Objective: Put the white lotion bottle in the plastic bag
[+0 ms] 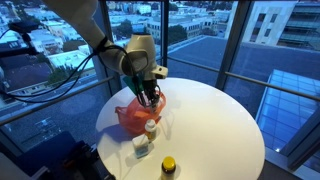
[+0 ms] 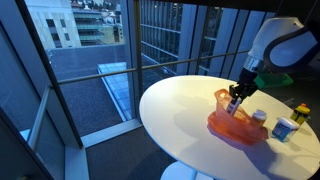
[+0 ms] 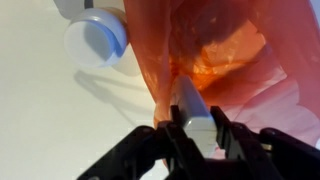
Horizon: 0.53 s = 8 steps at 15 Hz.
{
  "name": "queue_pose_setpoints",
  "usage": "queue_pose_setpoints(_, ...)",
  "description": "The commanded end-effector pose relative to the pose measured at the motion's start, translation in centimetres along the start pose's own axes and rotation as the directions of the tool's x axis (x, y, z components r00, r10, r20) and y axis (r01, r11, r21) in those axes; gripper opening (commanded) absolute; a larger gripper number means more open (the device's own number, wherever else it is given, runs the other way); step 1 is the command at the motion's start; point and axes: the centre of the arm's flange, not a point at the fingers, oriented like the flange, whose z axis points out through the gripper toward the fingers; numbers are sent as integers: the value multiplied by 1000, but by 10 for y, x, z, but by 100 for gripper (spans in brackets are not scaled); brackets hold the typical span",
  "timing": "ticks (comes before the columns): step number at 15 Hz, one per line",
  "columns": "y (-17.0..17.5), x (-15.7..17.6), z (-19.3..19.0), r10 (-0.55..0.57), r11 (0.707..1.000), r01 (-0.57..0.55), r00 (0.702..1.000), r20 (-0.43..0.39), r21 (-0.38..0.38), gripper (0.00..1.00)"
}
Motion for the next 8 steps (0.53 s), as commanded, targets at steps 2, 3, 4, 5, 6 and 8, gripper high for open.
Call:
queue_pose_setpoints(2, 11, 37, -1, 10, 1000, -10, 999, -39, 3, 11)
queue_pose_setpoints(3, 14, 41, 0, 16, 1000, -16, 999, -42, 2, 11)
queue_pose_setpoints(4, 16, 45, 1, 21, 1000, -21, 999, -44, 0, 11)
queue_pose_setpoints(5, 18, 47, 3, 26, 1000, -26, 999, -43, 0, 11)
queue_pose_setpoints(6, 20, 50, 5, 32, 999, -32, 999, -42, -2, 11)
queue_pose_setpoints(8, 24, 55, 9, 40, 999, -41, 998, -38, -4, 11)
